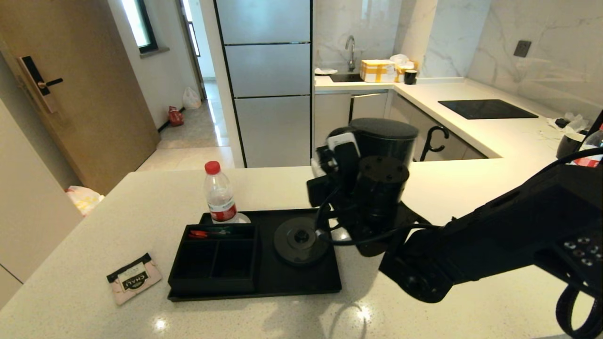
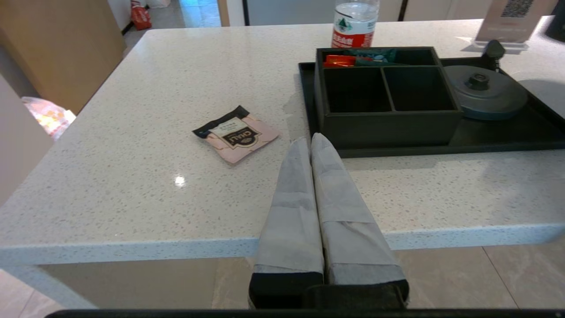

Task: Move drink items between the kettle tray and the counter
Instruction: Place it on the right

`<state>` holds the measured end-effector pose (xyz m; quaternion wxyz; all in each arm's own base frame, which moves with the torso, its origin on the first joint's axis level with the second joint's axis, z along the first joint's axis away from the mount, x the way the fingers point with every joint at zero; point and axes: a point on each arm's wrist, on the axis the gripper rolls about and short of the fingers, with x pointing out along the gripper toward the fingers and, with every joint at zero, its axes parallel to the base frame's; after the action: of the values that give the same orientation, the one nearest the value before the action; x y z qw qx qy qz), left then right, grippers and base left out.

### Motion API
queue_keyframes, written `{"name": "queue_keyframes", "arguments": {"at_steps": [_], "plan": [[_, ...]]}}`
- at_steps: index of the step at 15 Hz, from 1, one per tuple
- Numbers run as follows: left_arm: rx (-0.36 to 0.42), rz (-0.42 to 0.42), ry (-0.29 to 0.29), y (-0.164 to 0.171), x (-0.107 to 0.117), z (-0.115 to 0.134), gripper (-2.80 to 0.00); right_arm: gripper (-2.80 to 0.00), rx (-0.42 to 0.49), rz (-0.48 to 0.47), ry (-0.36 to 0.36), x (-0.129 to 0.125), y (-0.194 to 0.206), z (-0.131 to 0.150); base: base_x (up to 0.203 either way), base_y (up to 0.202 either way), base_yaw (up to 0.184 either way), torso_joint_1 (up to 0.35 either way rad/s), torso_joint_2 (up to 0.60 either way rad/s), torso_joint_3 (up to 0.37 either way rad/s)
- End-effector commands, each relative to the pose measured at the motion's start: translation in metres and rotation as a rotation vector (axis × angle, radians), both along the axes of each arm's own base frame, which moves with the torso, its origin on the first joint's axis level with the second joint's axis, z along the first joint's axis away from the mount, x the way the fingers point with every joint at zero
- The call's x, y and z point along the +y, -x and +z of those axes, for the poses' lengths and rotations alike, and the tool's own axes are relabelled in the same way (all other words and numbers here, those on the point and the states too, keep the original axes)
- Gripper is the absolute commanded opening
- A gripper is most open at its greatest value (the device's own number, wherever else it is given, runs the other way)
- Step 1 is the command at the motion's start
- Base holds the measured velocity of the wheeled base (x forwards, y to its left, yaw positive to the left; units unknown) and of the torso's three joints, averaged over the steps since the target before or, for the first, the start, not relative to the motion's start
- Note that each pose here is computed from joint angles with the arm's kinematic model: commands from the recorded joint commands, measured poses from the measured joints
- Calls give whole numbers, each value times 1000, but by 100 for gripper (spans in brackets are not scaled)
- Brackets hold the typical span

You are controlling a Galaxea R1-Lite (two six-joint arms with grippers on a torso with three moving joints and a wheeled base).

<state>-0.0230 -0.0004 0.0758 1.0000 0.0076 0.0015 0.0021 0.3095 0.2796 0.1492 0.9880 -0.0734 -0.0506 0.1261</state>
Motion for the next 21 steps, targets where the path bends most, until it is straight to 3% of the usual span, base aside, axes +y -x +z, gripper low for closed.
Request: {"name": "queue_keyframes", "arguments": {"at_steps": [1,4,8,13,17,20,21], "plan": [[0,2,0,0,0,0,-280,-280,17,-121,9,-35,-18,-3,0,0,0,0,0,0],[-1,0,0,0,0,0,-280,-280,45,-225,19,-64,-36,-17,0,0,0,0,0,0],[0,0,0,0,0,0,-280,-280,17,-319,3,-92,-54,-73,0,0,0,0,0,0],[0,0,0,0,0,0,-280,-280,11,-352,11,-92,-55,-84,0,0,0,0,0,0],[0,0,0,0,0,0,-280,-280,27,-353,69,-91,-55,-99,0,0,0,0,0,0],[0,0,0,0,0,0,-280,-280,16,-355,61,-91,-56,-94,0,0,0,0,0,0],[0,0,0,0,0,0,-280,0,13,-355,59,-92,-56,-93,0,0,0,0,0,0]]}}
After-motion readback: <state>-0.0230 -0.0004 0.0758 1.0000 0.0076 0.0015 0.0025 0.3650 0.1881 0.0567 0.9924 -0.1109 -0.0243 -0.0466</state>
